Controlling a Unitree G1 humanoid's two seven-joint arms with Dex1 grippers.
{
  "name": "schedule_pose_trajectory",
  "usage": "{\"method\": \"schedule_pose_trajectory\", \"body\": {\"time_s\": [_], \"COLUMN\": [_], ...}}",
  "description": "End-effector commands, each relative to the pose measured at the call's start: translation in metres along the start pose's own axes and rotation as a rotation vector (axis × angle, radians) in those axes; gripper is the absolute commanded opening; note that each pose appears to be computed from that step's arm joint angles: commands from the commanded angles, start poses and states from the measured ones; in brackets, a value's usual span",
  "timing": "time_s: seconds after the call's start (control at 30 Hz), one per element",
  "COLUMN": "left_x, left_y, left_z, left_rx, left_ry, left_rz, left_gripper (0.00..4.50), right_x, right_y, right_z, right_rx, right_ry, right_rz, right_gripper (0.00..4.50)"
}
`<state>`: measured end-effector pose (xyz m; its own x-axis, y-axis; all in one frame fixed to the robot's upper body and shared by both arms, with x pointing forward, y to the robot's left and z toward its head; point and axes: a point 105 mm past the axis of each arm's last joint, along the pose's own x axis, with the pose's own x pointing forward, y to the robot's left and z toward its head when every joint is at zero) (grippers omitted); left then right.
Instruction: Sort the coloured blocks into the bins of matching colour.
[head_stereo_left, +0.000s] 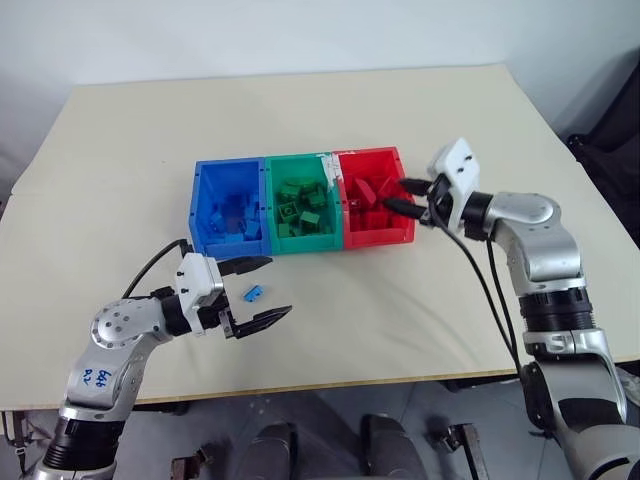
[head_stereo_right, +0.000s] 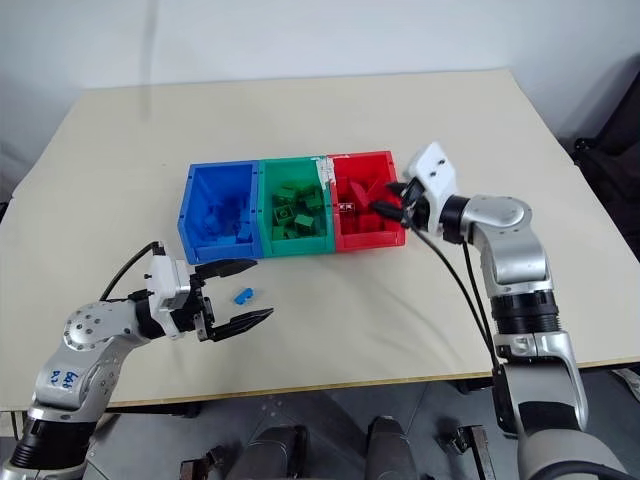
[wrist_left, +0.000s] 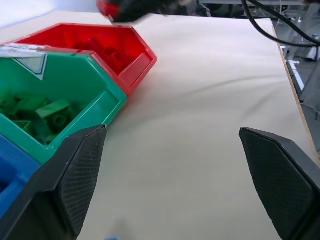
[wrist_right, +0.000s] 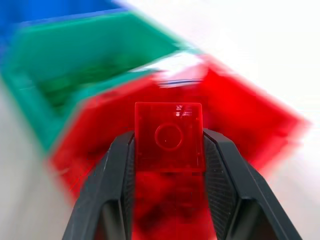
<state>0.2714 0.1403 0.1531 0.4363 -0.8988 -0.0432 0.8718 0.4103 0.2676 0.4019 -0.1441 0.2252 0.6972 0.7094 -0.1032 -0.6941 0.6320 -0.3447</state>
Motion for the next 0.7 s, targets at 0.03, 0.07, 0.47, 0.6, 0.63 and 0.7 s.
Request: {"method": "schedule_pose_trajectory", "body": {"time_s": [0.03,0.07,0.47,0.6,0.63,0.7], "left_x": [0.000,-0.001,-0.056,-0.101,-0.113,-0.132], "left_y": [0.001,0.003,0.016,0.019,0.018,0.017], "left_z": [0.001,0.000,-0.023,-0.035,-0.036,-0.036], "left_rx": [0.011,0.008,-0.007,-0.009,-0.012,-0.024], "left_ry": [-0.005,-0.001,0.127,0.215,0.233,0.257], "left_rz": [-0.009,-0.001,0.169,0.288,0.317,0.360], "left_gripper": [4.50,4.50,4.50,4.50,4.50,4.50], "right_x": [0.000,0.001,-0.041,-0.071,-0.078,-0.085], "right_y": [-0.015,-0.013,0.059,0.091,0.099,0.103], "right_z": [0.009,0.008,0.021,-0.018,-0.025,-0.031], "right_rx": [-0.001,-0.004,-0.121,-0.138,-0.131,-0.116], "right_ry": [-0.038,-0.037,-0.308,-0.214,-0.199,-0.201], "right_rz": [-0.075,-0.067,0.329,0.472,0.516,0.529], "right_gripper": [1.79,2.19,4.48,4.48,4.48,4.48]}}
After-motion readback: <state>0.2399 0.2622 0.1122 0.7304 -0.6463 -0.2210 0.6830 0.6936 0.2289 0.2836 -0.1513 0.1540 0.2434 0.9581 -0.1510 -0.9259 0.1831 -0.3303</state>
